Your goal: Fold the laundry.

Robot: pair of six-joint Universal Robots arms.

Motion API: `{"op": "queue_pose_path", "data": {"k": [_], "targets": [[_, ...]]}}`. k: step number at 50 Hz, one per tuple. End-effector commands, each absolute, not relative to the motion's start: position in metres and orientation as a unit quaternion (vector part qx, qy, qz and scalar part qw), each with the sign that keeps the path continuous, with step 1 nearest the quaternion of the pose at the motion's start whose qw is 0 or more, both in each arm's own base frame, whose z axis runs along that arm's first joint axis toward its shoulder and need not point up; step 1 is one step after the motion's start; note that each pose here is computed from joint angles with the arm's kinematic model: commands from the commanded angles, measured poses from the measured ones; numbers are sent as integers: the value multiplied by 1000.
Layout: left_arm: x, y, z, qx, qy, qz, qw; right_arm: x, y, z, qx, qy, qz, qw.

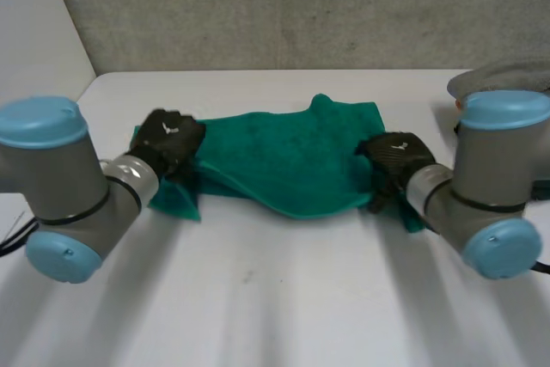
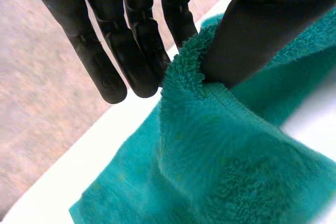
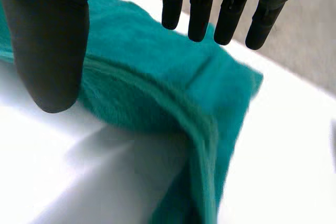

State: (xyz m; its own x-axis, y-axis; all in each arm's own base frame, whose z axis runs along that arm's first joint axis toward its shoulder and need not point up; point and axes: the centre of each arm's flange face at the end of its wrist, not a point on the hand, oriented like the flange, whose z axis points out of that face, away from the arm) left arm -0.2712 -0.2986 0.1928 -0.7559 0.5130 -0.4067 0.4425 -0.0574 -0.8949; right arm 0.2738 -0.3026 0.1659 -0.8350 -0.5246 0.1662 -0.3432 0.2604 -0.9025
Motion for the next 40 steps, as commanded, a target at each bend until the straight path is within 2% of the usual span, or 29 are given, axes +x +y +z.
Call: {"op": "queue_pose_path", "data": {"k": [1,8,17,28,31,32,40], "targets": [[-268,-296,217,-327,-675,661,37,239,-307,156,-220,832,-500,98],[-266,-299,221,-323,-673,665,35,224,-307,145,-231,835,-492,90],[-263,-301,226,-310,-674,670,38,229,-321,124,-279,807,-518,56],[-248,-298,253,-273,-676,682,48,226,-328,134,-295,795,-529,38],[-245,-290,263,-274,-679,679,49,225,-325,155,-304,782,-543,30],[-241,-284,272,-274,-681,678,48,223,-319,179,-315,770,-554,18],[-213,-269,317,-273,-674,685,46,203,-294,278,-365,710,-599,-57]]}}
